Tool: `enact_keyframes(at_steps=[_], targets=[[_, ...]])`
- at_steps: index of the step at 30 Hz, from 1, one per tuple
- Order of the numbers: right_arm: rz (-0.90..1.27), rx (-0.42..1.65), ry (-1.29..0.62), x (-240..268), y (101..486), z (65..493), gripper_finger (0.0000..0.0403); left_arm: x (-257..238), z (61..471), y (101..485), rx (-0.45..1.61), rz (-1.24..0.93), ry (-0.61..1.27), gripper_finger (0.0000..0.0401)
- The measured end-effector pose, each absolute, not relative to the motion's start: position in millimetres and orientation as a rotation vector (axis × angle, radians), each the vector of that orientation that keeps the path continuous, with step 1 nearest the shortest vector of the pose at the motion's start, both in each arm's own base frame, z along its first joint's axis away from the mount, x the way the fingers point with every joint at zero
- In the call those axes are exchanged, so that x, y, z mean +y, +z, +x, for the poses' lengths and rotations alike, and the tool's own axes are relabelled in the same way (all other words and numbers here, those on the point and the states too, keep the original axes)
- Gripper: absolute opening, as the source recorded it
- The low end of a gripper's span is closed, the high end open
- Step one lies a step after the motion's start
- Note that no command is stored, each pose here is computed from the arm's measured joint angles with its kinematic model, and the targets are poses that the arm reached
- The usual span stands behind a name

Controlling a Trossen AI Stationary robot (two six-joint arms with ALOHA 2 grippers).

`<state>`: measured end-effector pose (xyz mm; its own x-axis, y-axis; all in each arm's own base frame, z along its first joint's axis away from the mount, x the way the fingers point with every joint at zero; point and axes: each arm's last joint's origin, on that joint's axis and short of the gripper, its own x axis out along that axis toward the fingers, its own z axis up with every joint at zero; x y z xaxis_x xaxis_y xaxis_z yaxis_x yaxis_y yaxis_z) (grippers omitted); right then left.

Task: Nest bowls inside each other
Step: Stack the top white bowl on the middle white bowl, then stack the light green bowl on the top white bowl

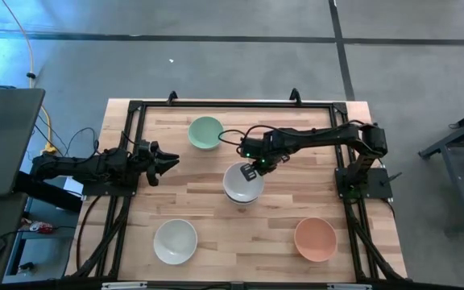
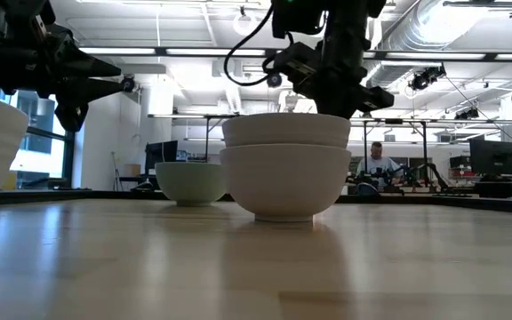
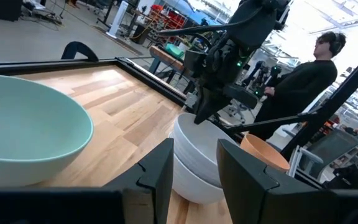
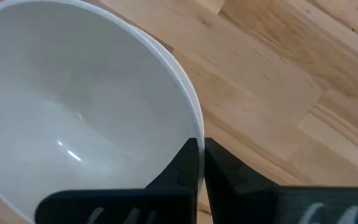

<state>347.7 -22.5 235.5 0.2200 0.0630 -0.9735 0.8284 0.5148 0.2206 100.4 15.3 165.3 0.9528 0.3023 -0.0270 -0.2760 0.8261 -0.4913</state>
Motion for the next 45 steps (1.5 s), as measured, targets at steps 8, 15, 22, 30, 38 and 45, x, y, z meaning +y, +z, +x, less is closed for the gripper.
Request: enact_keyframes(at_steps=[8, 15, 22, 30, 38, 45], targets=[[0.904, 1.262, -0.649, -22.6, 232.0, 349.0, 0.0, 15.3, 100.4, 165.3, -0.053, -0.514, 0.307, 0.0113], [0.914, 1.302, -0.614, -15.6, 213.0, 360.3, 0.0, 15.3, 100.5, 165.2, -0.052, -0.514, 0.306, 0.0113], [0.904, 1.28, -0.579, -14.5, 212.7, 363.9, 0.0017, 14.9, 100.6, 165.2, -0.048, -0.515, 0.292, 0.0113], [0.843, 1.244, -0.565, -16.1, 236.5, 369.7, 0.0124, 14.9, 100.6, 165.1, -0.048, -0.517, 0.292, 0.0113], [0.677, 1.194, -0.436, -17.6, 288.1, 376.8, 0.0173, 17.7, 100.8, 164.5, -0.089, -0.657, 0.375, 0.0113], [0.455, 1.009, -0.279, -17.5, 347.7, 384.9, 0.0172, 26.1, 104.6, 156.6, -0.042, -0.677, 0.51, 0.0113]])
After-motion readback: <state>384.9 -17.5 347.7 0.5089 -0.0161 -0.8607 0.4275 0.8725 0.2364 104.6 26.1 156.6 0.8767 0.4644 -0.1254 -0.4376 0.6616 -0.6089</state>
